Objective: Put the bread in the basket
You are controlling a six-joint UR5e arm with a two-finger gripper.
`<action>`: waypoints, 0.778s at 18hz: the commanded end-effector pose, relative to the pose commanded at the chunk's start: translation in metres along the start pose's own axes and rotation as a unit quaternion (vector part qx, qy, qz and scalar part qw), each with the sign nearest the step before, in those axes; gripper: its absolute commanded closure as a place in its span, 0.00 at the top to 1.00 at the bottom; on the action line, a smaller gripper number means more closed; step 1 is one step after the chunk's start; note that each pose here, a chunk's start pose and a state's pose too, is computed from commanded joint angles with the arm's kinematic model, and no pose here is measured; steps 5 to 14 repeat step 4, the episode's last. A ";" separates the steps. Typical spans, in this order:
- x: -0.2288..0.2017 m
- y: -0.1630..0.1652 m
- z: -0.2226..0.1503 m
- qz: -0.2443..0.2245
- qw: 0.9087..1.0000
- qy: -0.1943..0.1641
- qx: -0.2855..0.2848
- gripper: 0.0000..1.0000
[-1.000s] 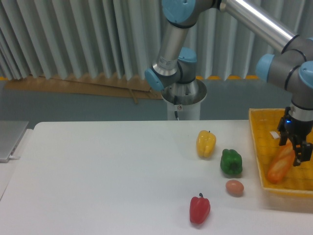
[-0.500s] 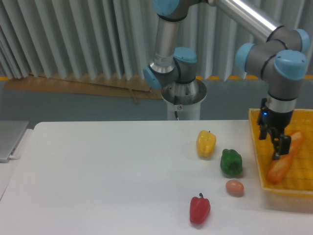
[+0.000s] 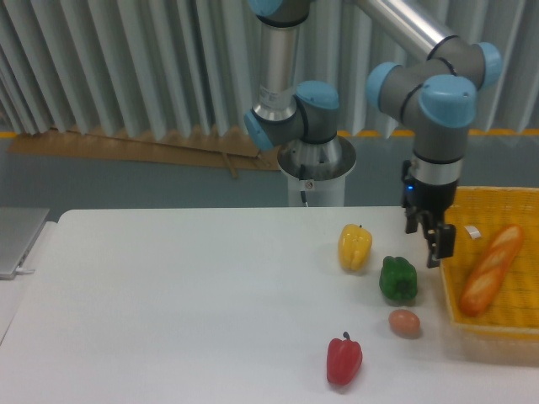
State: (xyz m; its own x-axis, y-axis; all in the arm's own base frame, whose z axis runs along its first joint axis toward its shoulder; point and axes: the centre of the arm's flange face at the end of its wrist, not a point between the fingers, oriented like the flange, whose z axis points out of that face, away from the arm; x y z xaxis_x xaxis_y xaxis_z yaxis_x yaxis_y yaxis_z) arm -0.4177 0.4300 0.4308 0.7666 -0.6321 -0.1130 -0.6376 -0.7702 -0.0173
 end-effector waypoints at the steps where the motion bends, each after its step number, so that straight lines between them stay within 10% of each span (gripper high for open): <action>1: 0.002 -0.003 0.001 0.001 1.000 0.004 0.001 1.00; 14: 0.008 -0.006 -0.007 0.002 1.000 0.011 0.002 1.00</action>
